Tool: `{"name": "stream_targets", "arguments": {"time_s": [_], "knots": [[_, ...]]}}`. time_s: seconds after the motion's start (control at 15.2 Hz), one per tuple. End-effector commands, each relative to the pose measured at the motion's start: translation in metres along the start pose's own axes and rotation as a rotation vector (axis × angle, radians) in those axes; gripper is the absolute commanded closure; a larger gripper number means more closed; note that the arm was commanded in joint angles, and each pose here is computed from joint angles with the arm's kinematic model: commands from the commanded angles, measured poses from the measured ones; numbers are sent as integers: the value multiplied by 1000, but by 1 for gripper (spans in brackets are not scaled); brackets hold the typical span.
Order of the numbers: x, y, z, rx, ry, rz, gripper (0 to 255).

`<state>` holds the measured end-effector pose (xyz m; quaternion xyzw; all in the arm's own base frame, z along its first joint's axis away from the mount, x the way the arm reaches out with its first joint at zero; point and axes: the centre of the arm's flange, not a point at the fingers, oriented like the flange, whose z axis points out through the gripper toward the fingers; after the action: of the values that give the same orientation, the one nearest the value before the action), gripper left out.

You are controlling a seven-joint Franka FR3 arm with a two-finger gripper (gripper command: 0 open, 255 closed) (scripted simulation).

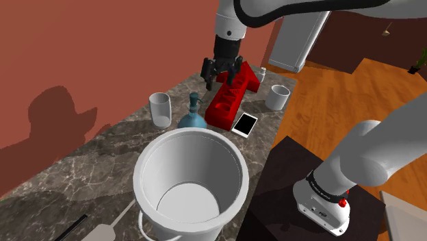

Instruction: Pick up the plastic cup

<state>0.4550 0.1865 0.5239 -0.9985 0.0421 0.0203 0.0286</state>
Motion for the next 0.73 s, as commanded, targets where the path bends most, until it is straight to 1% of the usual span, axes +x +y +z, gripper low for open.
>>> {"name": "stream_targets", "arguments": {"time_s": [0.0,0.66], "knots": [[15,-21,8,-3,5,-6,0],[87,-122,56,-24,30,-38,0]]}}
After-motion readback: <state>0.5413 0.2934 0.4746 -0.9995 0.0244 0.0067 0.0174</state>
